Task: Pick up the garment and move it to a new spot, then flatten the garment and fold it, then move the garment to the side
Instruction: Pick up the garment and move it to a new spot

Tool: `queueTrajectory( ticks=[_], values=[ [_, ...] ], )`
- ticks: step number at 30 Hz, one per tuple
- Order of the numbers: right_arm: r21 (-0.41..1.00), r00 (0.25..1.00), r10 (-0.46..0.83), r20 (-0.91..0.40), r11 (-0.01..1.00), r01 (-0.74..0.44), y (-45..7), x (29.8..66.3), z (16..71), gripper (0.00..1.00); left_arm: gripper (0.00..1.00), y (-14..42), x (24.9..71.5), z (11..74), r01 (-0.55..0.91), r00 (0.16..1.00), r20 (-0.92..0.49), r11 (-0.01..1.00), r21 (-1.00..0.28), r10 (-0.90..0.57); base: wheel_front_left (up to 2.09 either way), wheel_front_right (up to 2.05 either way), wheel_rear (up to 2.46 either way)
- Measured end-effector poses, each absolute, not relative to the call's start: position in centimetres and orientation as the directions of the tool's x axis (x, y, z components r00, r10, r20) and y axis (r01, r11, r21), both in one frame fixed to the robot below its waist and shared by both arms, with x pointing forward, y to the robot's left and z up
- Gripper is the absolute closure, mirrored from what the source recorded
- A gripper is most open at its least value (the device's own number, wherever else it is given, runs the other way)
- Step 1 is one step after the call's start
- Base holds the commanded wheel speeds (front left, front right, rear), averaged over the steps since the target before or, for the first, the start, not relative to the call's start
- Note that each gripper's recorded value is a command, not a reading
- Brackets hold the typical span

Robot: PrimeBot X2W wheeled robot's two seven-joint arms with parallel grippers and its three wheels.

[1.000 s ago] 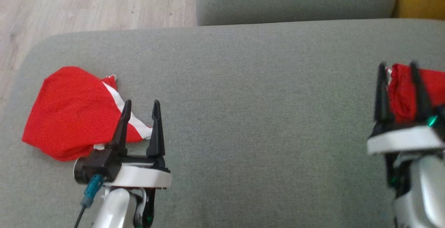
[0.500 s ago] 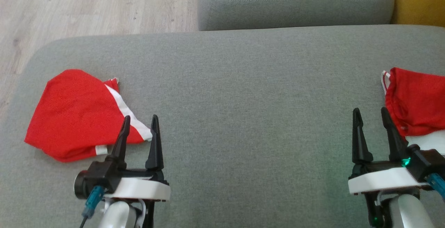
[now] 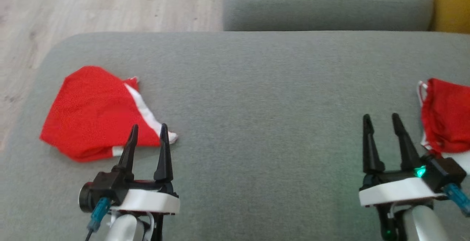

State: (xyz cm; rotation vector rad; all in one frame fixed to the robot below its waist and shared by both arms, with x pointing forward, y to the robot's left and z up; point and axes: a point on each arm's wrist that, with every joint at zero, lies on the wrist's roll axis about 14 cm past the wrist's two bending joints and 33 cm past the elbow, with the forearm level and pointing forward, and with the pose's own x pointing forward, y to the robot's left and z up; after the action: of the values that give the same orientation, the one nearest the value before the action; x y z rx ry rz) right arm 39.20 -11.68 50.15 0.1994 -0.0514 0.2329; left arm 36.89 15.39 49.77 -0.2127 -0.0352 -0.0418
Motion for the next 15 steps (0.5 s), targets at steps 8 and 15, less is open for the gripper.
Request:
queueTrajectory(
  ticks=[8,15],
  values=[
    [0.222,0.936,0.345,0.066,0.91,-0.351,-7.2,39.5,49.8,0.0,0.0,18.4,35.3,49.4,-0.049,0.998,0.026,0.978,-0.204,0.055,0.0,0.0,0.0],
    [0.24,0.88,0.472,0.047,0.85,-0.468,-2.4,39.2,49.1,0.0,0.0,22.3,32.9,49.5,-0.166,0.984,0.027,0.967,-0.193,0.175,0.0,0.0,0.0]
  ],
)
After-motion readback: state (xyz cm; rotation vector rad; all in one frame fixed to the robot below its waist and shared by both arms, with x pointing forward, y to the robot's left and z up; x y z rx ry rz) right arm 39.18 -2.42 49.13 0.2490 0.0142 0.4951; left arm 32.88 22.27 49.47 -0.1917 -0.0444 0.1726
